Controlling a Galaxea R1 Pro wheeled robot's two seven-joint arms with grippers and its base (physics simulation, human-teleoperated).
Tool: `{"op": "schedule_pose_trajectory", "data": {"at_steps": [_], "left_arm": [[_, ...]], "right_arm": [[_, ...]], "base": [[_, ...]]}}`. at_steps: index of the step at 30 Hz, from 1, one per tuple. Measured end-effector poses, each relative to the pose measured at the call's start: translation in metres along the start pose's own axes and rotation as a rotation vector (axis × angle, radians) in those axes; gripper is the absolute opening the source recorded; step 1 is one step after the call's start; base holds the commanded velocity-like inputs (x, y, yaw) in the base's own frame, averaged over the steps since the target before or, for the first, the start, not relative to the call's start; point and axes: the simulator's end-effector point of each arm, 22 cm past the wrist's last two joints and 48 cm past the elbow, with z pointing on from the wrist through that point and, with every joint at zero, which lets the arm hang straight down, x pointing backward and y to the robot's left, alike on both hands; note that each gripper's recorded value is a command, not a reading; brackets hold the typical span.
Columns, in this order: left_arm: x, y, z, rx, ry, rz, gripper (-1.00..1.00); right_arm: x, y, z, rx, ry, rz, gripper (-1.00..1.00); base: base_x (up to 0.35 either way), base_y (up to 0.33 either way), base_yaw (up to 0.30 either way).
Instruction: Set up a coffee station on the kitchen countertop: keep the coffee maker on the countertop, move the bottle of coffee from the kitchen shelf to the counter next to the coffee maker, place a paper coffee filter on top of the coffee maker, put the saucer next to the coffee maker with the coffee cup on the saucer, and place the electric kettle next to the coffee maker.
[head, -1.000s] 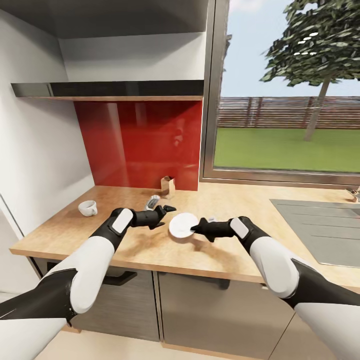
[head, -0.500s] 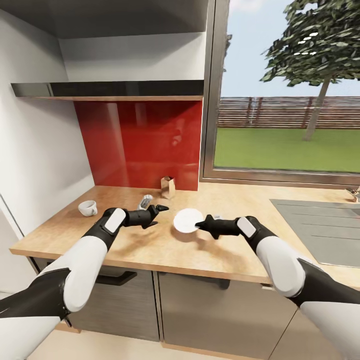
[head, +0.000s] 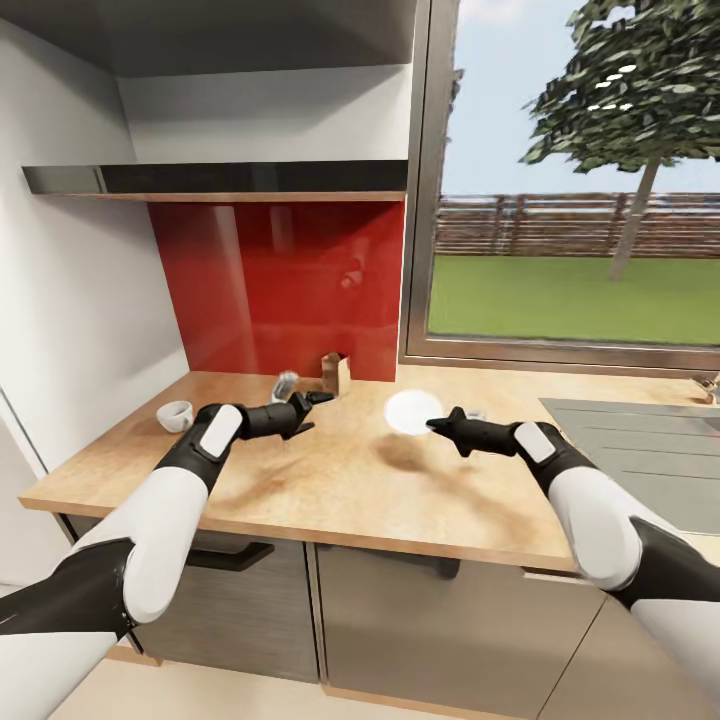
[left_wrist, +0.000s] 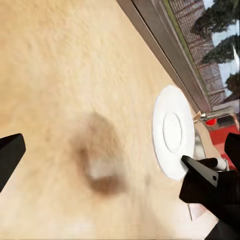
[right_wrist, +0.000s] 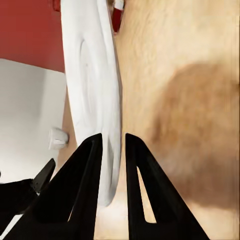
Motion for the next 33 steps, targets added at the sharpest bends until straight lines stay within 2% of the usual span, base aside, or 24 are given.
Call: {"op": "schedule_pose_trajectory", "data": {"at_steps": [3, 5, 7, 8, 12, 15, 27, 29, 33], "left_arm": [[-0.001, -0.009, -0.001, 0.035, 0.001, 0.003, 1.0], [-0.001, -0.022, -0.002, 0.09, 0.002, 0.004, 1.0], [0.001, -0.041, -0.004, 0.183, 0.008, -0.001, 1.0], [0.001, -0.043, -0.005, 0.197, 0.01, 0.0, 1.0], [-0.002, -0.043, -0.009, 0.209, 0.005, 0.001, 1.0], [-0.003, -0.042, -0.01, 0.213, 0.003, 0.001, 1.0], [-0.003, -0.044, -0.011, 0.221, 0.006, 0.004, 1.0], [0.0, -0.051, -0.011, 0.249, 0.015, 0.011, 1.0], [0.026, -0.077, -0.009, 0.343, 0.093, 0.07, 1.0]], "right_arm": [[-0.013, -0.001, -0.009, -0.001, -0.026, -0.003, -1.0], [-0.022, 0.0, -0.015, -0.002, -0.045, -0.011, -1.0], [-0.03, 0.003, -0.021, -0.014, -0.064, -0.018, -1.0], [-0.032, 0.007, -0.022, -0.031, -0.066, -0.02, -1.0], [-0.034, 0.018, -0.024, -0.083, -0.07, -0.025, -1.0], [-0.035, 0.02, -0.025, -0.095, -0.071, -0.027, -1.0], [-0.037, 0.02, -0.028, -0.098, -0.075, -0.03, -1.0], [-0.038, 0.02, -0.029, -0.098, -0.076, -0.03, -1.0], [-0.04, 0.021, -0.03, -0.099, -0.081, -0.033, -1.0]], "base": [[0.0, 0.0, 0.0], [0.0, 0.0, 0.0], [-0.121, 0.0, 0.0], [-0.203, 0.0, 0.0], [-0.276, 0.0, 0.0], [-0.32, 0.0, 0.0], [-0.331, 0.0, 0.0], [-0.174, 0.0, 0.0], [-0.075, 0.0, 0.0]]}}
